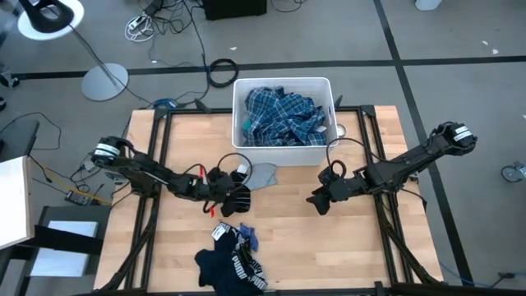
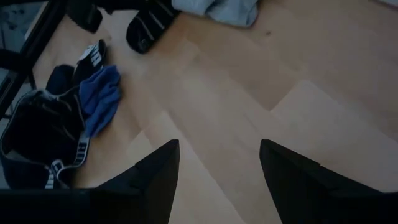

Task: Sort clothes
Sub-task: Put the top black sock into the laundry bin, then put the gray sock into the laundry bin

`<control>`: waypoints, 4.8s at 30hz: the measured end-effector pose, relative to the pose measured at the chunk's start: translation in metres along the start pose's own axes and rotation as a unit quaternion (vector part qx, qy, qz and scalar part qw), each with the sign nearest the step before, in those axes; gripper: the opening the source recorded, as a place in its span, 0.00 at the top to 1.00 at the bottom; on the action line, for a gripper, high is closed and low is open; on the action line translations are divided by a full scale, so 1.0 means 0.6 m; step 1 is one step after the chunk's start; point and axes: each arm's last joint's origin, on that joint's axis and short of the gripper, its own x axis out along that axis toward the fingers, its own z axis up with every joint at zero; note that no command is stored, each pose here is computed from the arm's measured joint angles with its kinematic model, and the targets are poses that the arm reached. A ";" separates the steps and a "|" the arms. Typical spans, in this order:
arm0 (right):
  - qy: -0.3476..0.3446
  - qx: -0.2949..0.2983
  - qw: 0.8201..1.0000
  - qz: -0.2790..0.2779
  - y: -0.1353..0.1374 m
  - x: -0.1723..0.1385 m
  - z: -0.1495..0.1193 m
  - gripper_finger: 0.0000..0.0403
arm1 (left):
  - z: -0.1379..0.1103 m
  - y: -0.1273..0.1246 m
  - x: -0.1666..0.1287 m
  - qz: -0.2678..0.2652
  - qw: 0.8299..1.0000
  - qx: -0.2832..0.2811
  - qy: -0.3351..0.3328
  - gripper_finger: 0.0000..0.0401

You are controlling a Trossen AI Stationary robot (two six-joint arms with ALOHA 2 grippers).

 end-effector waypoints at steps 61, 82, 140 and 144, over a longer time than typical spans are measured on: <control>-0.050 -0.048 0.997 0.017 0.011 -0.001 0.007 0.44 | 0.471 0.196 -0.223 0.036 0.984 -0.055 -0.165 0.81; -0.064 -0.039 0.997 0.007 0.006 0.002 0.018 0.44 | 0.459 0.175 -0.279 -0.005 0.984 -0.037 -0.175 0.66; -0.121 -0.211 0.970 -0.004 0.150 0.217 0.061 0.52 | 0.095 0.103 -0.318 -0.123 0.988 -0.011 -0.094 0.67; -0.136 -0.202 0.970 -0.014 0.148 0.218 0.070 0.52 | 0.085 0.114 -0.330 -0.114 0.989 -0.008 -0.095 0.67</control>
